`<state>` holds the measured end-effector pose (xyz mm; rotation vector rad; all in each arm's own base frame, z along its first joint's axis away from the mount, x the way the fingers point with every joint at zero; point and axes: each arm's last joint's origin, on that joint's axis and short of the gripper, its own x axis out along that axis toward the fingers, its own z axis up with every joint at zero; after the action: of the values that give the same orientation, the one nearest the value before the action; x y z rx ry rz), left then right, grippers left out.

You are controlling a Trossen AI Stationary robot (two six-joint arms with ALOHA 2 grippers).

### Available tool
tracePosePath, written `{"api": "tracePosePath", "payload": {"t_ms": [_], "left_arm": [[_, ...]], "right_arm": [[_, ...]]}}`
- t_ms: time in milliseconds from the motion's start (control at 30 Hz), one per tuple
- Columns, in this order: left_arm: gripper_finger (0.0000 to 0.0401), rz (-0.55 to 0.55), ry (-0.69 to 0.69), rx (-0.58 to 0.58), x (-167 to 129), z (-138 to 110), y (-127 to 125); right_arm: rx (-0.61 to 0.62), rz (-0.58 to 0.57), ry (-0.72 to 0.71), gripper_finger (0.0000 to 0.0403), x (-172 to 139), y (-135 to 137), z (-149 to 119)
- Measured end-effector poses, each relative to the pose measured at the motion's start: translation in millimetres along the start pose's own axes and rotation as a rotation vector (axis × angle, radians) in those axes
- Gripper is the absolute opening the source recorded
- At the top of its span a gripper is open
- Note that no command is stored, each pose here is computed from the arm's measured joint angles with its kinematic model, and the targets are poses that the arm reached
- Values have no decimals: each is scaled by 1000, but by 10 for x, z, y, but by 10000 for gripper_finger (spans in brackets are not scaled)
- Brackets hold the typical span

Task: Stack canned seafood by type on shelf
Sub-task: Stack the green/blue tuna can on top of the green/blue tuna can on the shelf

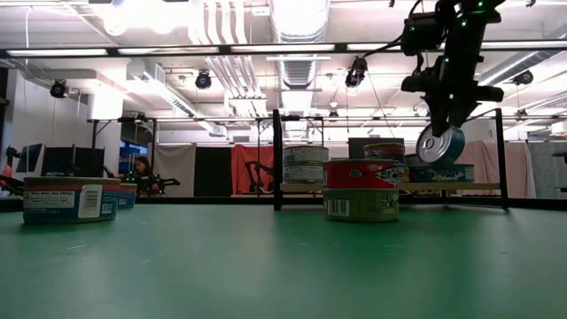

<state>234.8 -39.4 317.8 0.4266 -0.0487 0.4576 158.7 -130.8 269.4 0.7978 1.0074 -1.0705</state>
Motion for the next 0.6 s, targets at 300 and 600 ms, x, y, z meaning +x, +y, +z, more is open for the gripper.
{"api": "tracePosePath", "payload": {"t_ms": [300,600], "left_arm": [[0,1,0,-3,0,2,1],[0,1,0,-4,1,3,1]], "right_arm": [[1,9,-13,124,5,8,11],[10,8,-13,124,5,8,11]]}}
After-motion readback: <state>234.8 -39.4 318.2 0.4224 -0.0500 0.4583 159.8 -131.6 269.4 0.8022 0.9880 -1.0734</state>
